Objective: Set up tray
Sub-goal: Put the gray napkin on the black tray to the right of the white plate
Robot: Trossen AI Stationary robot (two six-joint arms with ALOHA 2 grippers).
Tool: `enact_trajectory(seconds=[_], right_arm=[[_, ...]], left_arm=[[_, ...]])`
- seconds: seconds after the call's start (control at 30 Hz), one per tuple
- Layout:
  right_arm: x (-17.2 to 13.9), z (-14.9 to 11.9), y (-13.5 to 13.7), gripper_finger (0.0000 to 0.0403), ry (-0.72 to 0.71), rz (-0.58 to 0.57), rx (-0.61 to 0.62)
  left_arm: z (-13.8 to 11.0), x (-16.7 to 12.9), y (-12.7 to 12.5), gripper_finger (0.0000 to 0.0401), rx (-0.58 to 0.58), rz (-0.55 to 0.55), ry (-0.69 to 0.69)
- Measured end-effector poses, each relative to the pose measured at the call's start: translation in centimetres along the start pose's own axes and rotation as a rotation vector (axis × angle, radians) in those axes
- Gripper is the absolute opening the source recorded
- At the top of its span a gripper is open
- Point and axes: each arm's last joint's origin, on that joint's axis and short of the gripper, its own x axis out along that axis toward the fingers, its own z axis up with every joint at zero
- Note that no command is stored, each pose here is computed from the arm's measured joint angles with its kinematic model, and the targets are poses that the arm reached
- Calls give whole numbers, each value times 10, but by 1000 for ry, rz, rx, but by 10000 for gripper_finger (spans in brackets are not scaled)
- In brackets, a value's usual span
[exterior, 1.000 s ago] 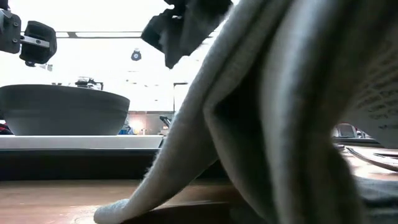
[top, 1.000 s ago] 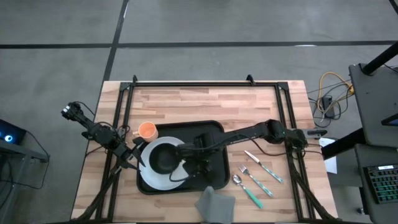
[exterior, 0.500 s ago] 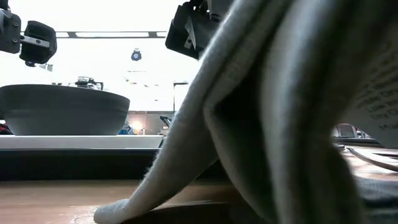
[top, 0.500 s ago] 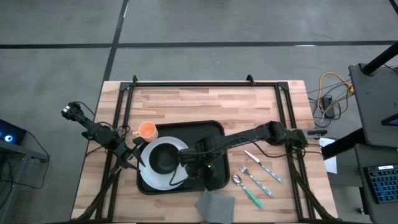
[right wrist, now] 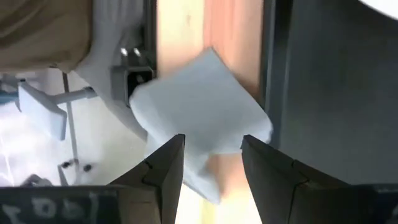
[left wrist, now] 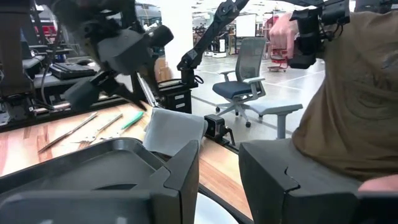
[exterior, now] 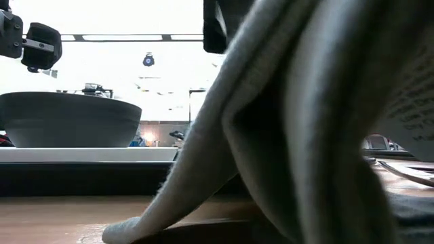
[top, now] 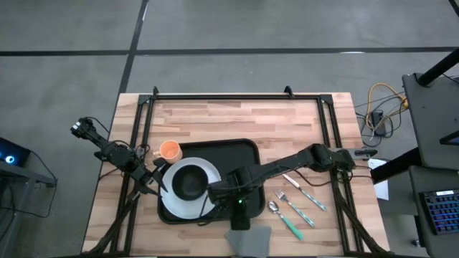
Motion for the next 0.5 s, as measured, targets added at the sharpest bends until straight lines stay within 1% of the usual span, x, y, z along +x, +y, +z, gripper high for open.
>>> enact_trajectory(seconds=[0.1, 0.17, 0.37, 0.5], right_arm=[[5, 3, 13, 150, -59, 18, -24], [9, 3, 20, 150, -90, 3, -31], [16, -6, 27, 150, -72, -93, 30], [18, -8, 30, 150, -75, -106, 27]], left_arm=[[0, 0, 0, 96, 0, 0, 0], [0, 0, 0, 96, 0, 0, 0], [0, 0, 0, 96, 0, 0, 0], [0, 0, 0, 96, 0, 0, 0]])
